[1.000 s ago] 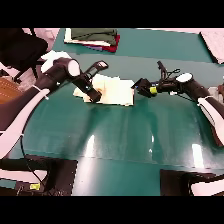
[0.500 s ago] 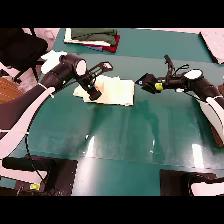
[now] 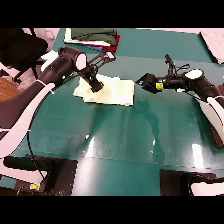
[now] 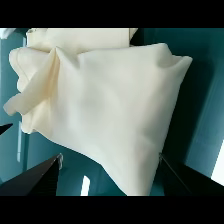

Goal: Fold the shirts.

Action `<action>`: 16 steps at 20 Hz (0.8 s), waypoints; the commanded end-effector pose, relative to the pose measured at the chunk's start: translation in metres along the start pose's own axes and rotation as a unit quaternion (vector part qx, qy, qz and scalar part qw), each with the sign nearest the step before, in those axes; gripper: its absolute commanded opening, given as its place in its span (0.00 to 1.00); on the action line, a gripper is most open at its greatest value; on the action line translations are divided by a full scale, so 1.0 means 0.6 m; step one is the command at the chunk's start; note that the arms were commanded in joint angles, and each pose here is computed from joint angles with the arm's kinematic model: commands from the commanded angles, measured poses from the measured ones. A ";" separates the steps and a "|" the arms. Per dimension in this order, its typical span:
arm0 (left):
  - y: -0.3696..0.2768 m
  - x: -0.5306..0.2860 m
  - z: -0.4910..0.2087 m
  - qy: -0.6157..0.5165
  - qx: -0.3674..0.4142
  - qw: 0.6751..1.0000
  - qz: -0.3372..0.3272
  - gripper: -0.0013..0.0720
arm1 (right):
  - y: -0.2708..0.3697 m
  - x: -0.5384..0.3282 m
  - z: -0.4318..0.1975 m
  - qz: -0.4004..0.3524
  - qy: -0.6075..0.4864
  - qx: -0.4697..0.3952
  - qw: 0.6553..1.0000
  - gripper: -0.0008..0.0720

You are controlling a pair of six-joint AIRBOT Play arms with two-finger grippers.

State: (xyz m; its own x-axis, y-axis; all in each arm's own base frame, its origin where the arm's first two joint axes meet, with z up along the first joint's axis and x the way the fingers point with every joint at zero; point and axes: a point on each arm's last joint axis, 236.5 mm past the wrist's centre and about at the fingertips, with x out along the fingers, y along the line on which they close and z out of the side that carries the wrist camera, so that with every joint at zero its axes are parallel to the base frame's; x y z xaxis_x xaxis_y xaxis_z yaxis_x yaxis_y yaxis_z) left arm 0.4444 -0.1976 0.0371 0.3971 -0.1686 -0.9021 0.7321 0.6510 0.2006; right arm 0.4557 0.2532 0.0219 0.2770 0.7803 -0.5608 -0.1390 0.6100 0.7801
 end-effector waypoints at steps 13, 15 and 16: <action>0.171 0.063 -0.101 0.066 -0.138 0.977 0.146 0.58 | 0.011 -0.001 -0.026 0.013 0.033 0.000 0.999 0.96; 0.211 0.057 -0.130 0.068 -0.187 0.966 0.163 0.90 | 0.013 -0.001 -0.031 0.015 0.038 0.000 0.999 0.96; 0.231 0.051 -0.147 0.070 -0.212 0.960 0.171 0.90 | 0.014 0.000 -0.032 0.015 0.039 -0.001 0.999 0.96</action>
State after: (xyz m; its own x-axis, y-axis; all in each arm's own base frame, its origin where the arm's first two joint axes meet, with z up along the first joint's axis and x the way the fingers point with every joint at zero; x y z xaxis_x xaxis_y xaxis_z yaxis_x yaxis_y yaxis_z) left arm 0.4993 -0.0893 -0.0010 0.4635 0.1254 -0.8772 0.4130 0.8453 0.3391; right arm 0.4417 0.2581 0.0228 0.2183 0.8006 -0.5580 -0.1453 0.5921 0.7927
